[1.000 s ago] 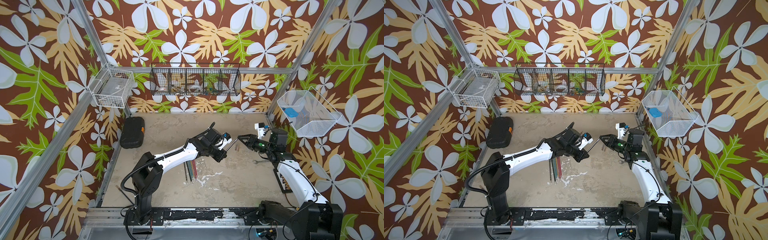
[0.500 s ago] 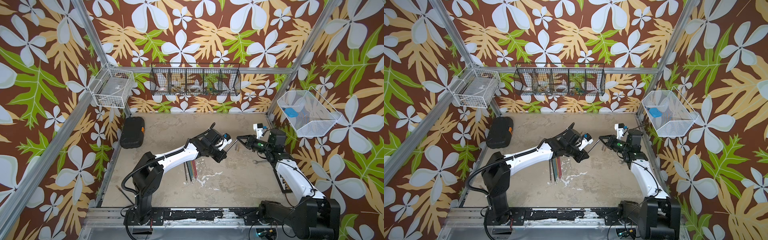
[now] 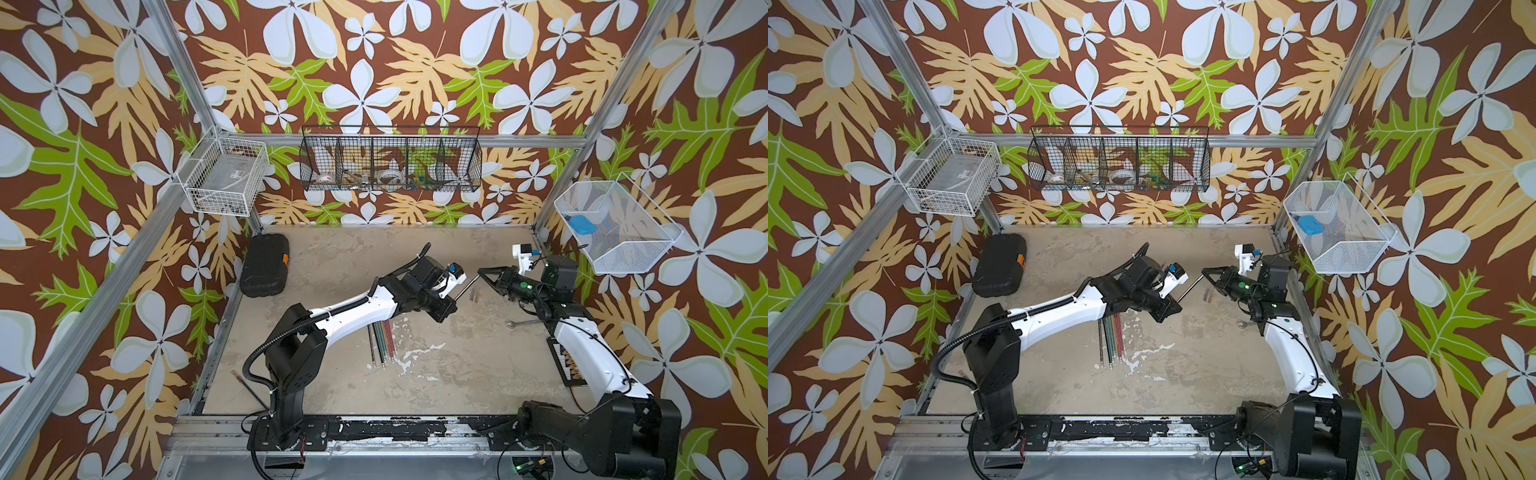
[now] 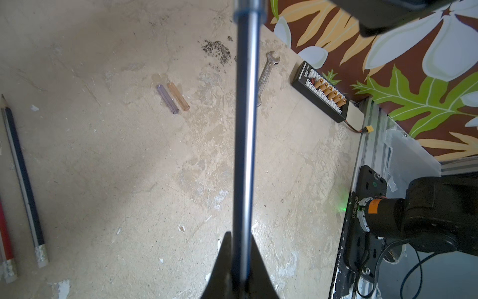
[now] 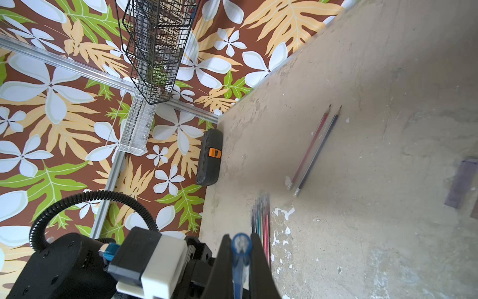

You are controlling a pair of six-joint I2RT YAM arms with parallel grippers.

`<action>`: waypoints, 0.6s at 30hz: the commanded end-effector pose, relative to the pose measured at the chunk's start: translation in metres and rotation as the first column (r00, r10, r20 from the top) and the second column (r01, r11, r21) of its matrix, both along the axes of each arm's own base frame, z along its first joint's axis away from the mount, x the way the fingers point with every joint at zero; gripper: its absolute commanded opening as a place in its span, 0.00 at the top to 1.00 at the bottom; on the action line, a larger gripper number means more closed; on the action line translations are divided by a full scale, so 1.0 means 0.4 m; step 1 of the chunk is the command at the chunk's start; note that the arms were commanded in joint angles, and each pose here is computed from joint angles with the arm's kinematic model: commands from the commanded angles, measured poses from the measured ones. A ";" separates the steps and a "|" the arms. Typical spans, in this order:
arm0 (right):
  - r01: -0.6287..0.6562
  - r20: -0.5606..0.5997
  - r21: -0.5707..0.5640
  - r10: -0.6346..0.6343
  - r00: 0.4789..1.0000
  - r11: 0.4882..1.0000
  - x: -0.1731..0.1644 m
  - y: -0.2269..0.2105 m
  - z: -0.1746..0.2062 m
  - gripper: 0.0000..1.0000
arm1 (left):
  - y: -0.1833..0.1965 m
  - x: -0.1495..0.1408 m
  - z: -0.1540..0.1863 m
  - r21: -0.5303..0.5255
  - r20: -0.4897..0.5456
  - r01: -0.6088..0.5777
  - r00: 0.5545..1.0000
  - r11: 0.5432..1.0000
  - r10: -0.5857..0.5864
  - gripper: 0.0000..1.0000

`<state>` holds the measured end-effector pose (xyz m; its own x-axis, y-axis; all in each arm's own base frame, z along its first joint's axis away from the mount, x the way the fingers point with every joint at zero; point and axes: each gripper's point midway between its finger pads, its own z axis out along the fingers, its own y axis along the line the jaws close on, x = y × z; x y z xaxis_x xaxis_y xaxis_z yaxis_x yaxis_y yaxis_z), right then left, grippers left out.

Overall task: Remove the protective cover of the pencils
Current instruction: Remove the protective sleeve from the pencil, then place the protective sleeve at the center of the board.

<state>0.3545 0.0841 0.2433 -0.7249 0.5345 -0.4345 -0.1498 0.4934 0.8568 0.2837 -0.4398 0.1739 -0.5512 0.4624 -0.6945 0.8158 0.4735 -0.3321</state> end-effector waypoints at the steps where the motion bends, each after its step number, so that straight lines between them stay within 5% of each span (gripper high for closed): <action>1: 0.149 0.078 -0.064 -0.144 0.986 0.987 0.066 -0.081 0.027 1.00 | 0.019 -0.027 -0.002 0.029 -0.033 0.017 0.999 0.999 -0.016 1.00; 10: 0.203 0.098 -0.102 -0.193 0.976 0.974 0.117 -0.125 0.059 1.00 | 0.022 -0.030 0.014 0.022 -0.019 0.019 1.000 1.000 -0.018 1.00; 18: 0.300 -0.199 -0.410 -0.406 0.892 0.861 0.083 -0.242 -0.269 1.00 | 0.024 -0.026 0.022 0.020 -0.011 0.012 1.000 1.000 -0.012 1.00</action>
